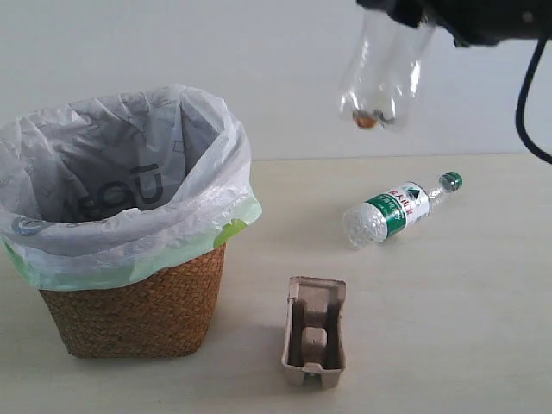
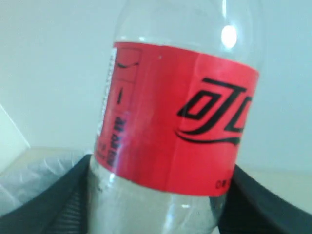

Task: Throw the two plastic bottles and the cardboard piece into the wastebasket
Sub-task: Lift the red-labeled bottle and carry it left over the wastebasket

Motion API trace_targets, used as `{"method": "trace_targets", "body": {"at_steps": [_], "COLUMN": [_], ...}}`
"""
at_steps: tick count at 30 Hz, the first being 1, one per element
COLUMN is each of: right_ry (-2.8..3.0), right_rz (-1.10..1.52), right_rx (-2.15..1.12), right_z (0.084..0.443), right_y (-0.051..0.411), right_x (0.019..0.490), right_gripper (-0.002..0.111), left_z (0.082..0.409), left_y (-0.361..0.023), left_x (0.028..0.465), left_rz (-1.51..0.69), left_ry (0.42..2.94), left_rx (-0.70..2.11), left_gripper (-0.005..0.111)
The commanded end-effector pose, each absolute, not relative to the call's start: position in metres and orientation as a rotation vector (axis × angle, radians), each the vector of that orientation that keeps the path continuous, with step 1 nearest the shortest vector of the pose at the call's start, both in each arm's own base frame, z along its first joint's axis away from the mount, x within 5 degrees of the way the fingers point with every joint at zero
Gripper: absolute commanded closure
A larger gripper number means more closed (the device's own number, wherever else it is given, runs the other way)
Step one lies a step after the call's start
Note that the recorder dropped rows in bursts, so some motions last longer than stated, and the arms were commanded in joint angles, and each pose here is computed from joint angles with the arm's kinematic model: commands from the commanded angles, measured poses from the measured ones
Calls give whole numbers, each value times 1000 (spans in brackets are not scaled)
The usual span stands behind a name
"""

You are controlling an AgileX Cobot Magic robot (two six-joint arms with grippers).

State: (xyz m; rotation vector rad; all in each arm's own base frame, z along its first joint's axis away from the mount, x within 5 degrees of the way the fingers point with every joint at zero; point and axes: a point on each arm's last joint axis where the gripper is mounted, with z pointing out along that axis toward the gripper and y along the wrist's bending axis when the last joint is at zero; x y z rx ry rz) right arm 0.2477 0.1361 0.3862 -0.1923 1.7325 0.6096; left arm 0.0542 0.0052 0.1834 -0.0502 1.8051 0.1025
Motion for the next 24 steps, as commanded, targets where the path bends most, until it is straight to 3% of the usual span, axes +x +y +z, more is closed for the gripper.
{"method": "trace_targets", "body": {"at_steps": [1,7,18,24], "right_ry": [1565,1634,1602,1786], "right_rz": [487,346,245,-295], "right_rx": [-264,-432,-187,27], "right_z": [395,370,379,360], "right_y": [154,161,137,96], "right_x": [249,265,272,276], "right_gripper": [107,107,108,108], "left_z": [186,186,186,186], "left_y": [5,5,5,5], "left_x": [54,54,54,54], "left_rz": [97,97,97,97], "left_ry": [1789,1789,1789,1789], "left_rx": [-61,-61,-61,-61], "left_gripper": [-1,-1,-1,-1]}}
